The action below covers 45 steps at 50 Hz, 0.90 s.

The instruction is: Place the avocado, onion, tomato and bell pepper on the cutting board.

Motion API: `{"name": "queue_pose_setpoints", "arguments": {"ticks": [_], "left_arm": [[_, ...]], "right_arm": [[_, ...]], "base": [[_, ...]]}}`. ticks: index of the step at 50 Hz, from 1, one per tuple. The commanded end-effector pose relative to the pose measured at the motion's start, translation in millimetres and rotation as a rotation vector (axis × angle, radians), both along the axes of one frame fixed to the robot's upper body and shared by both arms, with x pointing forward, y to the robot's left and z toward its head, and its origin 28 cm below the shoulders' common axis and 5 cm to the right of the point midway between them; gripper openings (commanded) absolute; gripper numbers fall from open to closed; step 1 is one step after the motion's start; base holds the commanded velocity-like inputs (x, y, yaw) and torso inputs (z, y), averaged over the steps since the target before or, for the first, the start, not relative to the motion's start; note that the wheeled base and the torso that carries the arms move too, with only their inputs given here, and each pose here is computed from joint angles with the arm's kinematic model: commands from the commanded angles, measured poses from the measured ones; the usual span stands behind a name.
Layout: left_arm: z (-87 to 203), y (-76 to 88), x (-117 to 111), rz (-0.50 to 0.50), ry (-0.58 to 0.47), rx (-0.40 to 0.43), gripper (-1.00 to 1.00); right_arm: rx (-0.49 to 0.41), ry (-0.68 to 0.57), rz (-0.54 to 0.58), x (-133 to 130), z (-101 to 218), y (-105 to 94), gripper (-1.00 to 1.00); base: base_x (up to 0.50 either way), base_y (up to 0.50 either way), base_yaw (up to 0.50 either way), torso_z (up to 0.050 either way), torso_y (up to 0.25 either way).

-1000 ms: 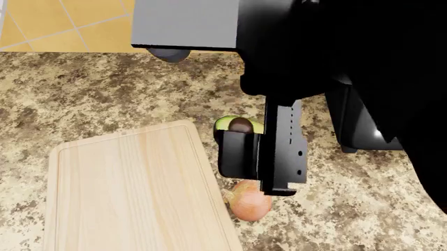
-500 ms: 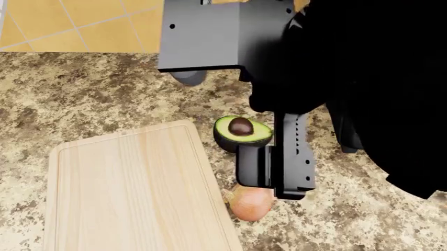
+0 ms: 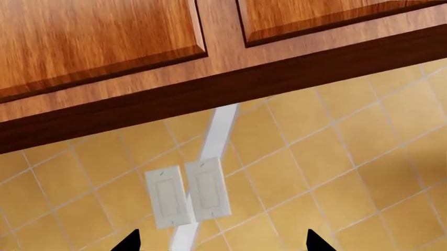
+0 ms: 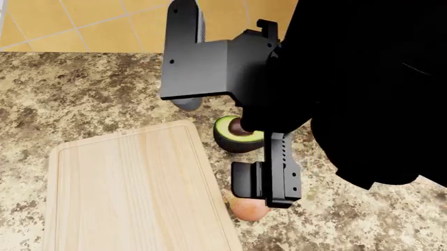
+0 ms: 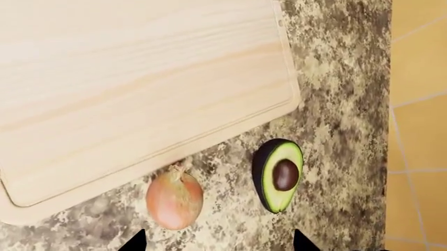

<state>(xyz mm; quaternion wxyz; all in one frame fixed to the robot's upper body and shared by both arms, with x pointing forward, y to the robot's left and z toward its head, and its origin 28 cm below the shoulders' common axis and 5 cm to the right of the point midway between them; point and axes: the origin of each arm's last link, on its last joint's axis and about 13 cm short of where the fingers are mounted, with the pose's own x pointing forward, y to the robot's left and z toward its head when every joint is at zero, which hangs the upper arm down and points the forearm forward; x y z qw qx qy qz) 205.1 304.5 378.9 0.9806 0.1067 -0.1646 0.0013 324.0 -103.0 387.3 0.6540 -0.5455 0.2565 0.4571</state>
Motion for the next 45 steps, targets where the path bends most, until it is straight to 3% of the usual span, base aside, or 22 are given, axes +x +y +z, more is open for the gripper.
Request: {"name": "queue_pose_setpoints", "arguments": {"ticks": [1, 45], "left_arm": [[-3.3, 0.4, 2.7, 0.000, 0.011, 0.007, 1.00], [-2.6, -1.1, -0.5, -0.006, 0.017, 0.027, 1.00]], "right_arm": [[-0.011, 0.030, 0.005, 10.4, -16.4, 4.6, 1.00], [-0.019, 0.110, -0.022, 25.5, -71.8, 4.8, 1.00]], "base": [[0.00, 0.00, 0.00, 0.000, 0.000], [0.00, 0.00, 0.00, 0.000, 0.000]]}}
